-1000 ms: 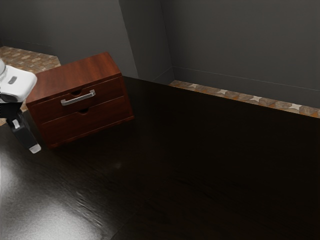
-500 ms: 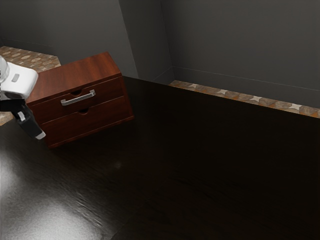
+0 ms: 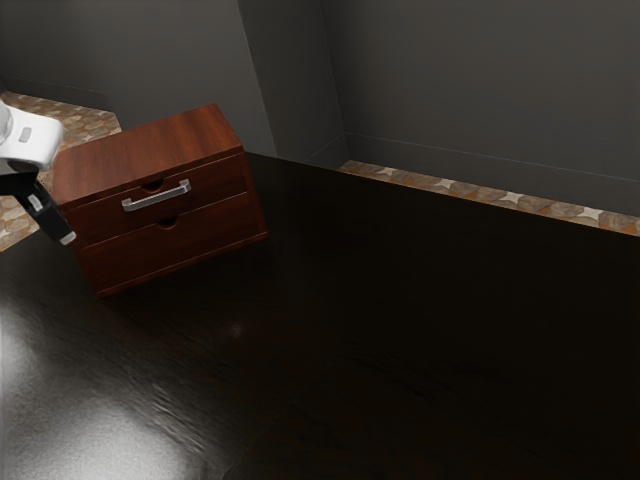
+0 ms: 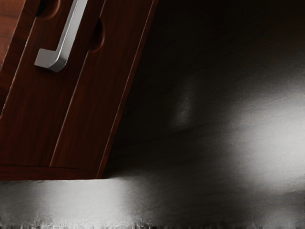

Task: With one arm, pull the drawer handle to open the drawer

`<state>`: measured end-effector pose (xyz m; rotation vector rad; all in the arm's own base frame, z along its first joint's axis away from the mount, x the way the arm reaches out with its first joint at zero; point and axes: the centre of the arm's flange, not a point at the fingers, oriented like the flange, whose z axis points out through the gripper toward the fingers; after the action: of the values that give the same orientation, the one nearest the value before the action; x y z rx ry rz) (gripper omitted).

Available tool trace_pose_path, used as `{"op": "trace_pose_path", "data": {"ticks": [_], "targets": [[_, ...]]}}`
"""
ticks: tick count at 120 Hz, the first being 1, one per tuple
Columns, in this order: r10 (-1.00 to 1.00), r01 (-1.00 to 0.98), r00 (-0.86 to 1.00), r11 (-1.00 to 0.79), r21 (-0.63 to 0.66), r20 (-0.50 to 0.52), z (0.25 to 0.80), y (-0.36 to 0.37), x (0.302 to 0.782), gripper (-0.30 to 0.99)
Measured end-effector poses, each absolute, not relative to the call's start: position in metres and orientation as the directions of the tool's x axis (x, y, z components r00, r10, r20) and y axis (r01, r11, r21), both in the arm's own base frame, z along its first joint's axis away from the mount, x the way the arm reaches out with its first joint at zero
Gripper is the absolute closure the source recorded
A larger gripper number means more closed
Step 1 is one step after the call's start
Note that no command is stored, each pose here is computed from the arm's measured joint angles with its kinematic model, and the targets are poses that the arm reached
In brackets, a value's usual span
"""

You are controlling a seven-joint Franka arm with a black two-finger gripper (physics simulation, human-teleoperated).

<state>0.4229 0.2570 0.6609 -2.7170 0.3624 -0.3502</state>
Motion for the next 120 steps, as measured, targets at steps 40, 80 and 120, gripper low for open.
{"op": "trace_pose_path", "data": {"ticks": [40, 80, 120], "targets": [[-0.317, -0.203, 0.928, -0.872, -0.445, 0.198, 0.66, 0.287, 0.432, 0.0], [-0.37, -0.241, 0.915, -0.821, -0.517, 0.162, 0.638, 0.297, 0.469, 0.0], [-0.373, -0.251, 0.92, -0.795, -0.553, 0.12, 0.622, 0.314, 0.491, 0.0]]}}
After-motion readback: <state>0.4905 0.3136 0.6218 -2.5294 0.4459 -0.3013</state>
